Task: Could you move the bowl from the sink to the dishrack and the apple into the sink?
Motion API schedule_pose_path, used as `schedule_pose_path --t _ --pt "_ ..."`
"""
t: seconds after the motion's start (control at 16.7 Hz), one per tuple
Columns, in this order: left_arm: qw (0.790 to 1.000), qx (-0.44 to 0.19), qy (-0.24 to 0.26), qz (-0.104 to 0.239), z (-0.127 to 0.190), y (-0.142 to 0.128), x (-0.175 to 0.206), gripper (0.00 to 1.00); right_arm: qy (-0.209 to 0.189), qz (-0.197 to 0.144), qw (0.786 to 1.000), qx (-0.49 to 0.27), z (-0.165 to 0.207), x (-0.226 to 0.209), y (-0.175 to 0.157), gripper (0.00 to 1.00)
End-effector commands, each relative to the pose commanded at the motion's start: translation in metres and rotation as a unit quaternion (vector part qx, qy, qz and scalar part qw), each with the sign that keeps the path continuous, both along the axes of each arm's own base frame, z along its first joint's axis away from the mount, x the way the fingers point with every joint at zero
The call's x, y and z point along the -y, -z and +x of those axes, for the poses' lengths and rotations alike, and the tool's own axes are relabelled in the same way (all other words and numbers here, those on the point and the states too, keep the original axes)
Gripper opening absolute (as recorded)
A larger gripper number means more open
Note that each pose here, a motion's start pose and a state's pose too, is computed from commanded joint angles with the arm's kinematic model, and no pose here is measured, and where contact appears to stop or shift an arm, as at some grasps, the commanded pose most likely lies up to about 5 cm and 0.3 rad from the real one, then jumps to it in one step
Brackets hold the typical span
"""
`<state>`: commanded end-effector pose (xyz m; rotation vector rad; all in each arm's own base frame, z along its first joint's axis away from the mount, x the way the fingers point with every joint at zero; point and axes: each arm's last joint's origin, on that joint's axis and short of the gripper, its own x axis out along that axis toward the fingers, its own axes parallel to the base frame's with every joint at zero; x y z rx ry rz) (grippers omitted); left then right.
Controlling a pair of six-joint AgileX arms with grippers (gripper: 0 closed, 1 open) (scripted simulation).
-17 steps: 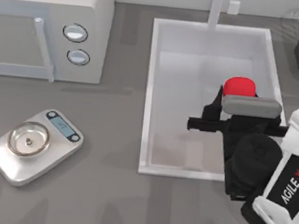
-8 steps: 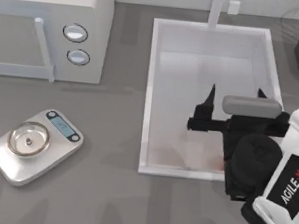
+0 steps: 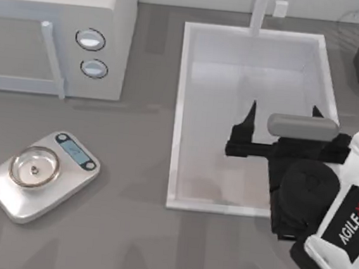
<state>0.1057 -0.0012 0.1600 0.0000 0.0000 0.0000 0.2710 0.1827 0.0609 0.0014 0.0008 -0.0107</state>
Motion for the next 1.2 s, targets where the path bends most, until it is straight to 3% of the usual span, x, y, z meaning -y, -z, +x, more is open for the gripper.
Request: schedule_pose_path --t 0.24,0.54,0.9,1.2 --pt "1.000 0.000 0.000 0.000 0.000 0.000 0.000 1.00 0.009 0.004 1.000 -0.008 0.005 0.017 -0.025 1.00" --pt "1.000 0.000 0.000 0.000 0.000 0.000 0.000 1.00 0.035 0.014 0.999 -0.012 -0.004 0.068 -0.088 1.00" --pt "1.000 0.000 0.000 0.000 0.000 0.000 0.000 1.00 0.058 0.023 0.998 -0.003 -0.068 0.142 -0.144 1.00" --pt "1.000 0.000 0.000 0.000 0.000 0.000 0.000 1.00 0.044 0.018 0.999 0.014 -0.132 0.174 -0.139 1.00"
